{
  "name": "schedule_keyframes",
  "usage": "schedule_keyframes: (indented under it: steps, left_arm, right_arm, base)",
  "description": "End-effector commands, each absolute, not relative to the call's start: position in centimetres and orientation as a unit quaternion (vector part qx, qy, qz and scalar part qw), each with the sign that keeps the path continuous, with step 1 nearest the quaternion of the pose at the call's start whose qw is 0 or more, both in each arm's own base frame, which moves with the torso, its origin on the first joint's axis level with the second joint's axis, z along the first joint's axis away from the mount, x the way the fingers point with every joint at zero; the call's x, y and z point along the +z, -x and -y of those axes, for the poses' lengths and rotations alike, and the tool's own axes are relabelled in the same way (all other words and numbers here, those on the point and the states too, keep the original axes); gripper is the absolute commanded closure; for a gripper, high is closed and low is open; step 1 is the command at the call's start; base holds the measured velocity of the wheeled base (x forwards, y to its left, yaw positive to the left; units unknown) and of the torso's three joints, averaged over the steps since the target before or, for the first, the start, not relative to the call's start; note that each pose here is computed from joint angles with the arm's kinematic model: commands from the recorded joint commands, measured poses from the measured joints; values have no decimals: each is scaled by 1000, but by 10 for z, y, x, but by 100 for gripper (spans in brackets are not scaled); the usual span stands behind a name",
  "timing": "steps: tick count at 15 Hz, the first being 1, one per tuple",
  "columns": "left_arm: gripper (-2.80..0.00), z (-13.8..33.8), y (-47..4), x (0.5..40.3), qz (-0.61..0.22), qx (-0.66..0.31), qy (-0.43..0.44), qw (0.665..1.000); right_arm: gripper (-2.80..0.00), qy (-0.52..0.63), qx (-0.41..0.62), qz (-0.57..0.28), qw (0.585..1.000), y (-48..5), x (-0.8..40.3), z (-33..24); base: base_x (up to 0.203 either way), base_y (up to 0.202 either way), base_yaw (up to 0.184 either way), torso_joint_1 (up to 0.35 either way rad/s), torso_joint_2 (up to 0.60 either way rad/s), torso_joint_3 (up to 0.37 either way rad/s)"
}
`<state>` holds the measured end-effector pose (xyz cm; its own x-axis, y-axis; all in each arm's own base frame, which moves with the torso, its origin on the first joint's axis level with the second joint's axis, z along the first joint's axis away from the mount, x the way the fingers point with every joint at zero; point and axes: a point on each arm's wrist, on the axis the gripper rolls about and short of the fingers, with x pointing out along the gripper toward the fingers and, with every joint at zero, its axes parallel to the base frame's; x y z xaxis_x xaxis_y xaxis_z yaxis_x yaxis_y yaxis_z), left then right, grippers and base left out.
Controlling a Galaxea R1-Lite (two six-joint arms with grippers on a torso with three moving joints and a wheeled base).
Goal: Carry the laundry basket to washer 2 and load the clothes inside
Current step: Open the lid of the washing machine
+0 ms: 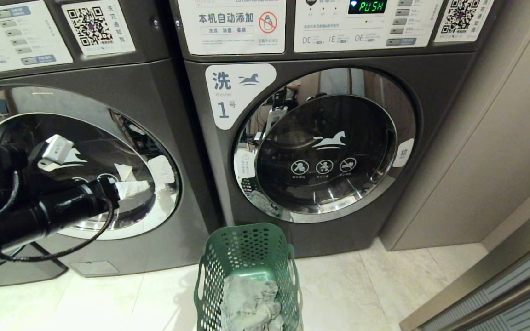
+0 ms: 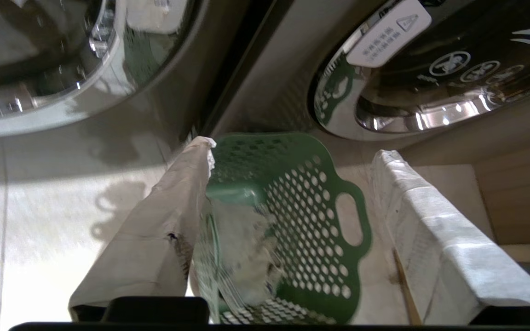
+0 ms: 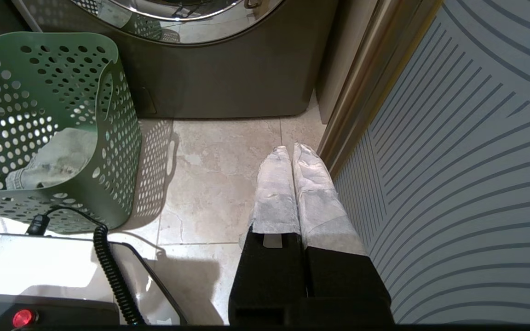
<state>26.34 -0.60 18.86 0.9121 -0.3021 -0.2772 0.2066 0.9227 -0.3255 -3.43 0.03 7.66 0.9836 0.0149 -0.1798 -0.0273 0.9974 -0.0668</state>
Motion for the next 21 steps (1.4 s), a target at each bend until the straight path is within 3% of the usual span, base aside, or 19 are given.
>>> schedule_keyframes:
  steps: [1, 9, 16, 21]
  left_arm:
    - [-280, -3, -283, 166, -145, -126, 124, 973]
    - [-280, -51, -320, 121, -101, -218, 102, 965]
    - [-280, -92, -384, 90, -3, -201, 5, 980]
    - [-280, -89, -393, 82, 12, -261, -8, 965]
  right_arm:
    - [0, 34, 11, -92, 995, 34, 76, 0]
    - [0, 35, 11, -92, 995, 34, 76, 0]
    - [0, 34, 11, -92, 995, 34, 76, 0]
    - [0, 34, 11, -92, 995, 34, 76, 0]
  base:
    - [0, 0, 0, 0, 0, 0]
    - [0, 0, 0, 0, 0, 0]
    - [0, 0, 0, 0, 0, 0]
    - [0, 0, 0, 0, 0, 0]
